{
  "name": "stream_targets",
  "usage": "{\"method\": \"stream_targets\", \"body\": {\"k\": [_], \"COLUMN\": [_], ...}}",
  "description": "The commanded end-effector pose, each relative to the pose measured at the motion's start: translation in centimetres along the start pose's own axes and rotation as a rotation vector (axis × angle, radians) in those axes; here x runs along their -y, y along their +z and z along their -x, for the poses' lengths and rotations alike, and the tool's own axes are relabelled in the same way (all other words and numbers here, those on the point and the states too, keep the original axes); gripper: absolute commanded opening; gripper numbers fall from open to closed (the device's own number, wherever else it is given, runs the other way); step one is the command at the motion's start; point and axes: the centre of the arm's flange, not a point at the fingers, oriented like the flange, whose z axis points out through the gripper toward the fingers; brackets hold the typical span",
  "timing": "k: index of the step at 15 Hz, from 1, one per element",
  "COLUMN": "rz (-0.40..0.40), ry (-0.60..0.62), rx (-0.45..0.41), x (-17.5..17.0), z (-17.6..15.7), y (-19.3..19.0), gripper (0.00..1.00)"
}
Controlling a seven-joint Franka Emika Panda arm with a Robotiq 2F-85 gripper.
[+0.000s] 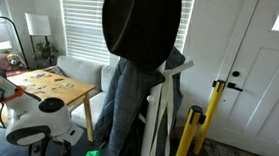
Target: Pick up the green lunch box and put it on the table
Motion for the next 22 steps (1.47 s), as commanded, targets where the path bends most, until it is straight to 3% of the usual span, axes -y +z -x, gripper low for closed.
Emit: {"method": "stream_targets", "body": {"k": [1, 11, 18, 22], "rz": [0.015, 0.03, 0.11, 0.158], "ry": [0.022, 0.068, 0.167, 0.234], "rx": [-0.001, -0.01, 0.055, 0.084], "x": [-0.5, -0.5, -1.0, -0.7], "z": [-0.1, -1.4, -5.7, -6.2], "y": [0.9, 2.9, 9.7, 14.9], "gripper": [1.0, 1.0, 1.0, 1.0]}}
